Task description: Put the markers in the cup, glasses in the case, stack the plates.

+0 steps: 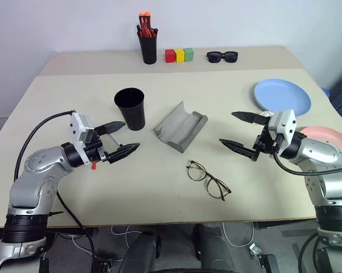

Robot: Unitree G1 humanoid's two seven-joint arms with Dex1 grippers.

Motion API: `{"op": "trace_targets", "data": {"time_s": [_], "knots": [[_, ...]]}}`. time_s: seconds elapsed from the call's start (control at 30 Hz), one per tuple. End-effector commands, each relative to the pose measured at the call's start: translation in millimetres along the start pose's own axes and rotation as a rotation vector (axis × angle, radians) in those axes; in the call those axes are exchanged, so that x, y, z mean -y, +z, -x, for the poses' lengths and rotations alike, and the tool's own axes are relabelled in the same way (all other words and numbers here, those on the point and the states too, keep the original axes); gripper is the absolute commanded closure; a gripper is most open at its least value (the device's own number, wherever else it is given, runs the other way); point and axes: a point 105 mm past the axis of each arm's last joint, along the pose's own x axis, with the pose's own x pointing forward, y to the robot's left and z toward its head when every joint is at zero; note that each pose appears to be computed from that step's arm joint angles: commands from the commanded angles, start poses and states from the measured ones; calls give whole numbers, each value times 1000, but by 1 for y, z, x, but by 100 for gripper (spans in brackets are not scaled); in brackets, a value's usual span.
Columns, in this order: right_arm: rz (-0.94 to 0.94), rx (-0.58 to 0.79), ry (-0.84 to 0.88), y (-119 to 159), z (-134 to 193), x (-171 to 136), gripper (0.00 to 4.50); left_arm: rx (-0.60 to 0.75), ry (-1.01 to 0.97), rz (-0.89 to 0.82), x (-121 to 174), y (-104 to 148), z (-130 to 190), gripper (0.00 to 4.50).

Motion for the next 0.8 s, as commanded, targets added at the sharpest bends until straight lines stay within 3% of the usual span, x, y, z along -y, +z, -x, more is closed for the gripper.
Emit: {"op": "trace_targets", "data": {"time_s": [0.03,0.27,0.5,0.67,0.8], "knots": [[55,30,-11,16,2,3,16,17,5,-39,-1,8,0,0],[57,48,-11,18,-3,2,16,-12,51,10,-9,9,10,0],[-41,134,99,28,-30,-29,16,-21,120,152,-18,17,38,0],[-105,144,116,35,-41,-38,16,-34,258,133,-32,15,49,0],[-95,132,90,38,-48,-33,16,-103,502,68,-57,3,65,0]]}}
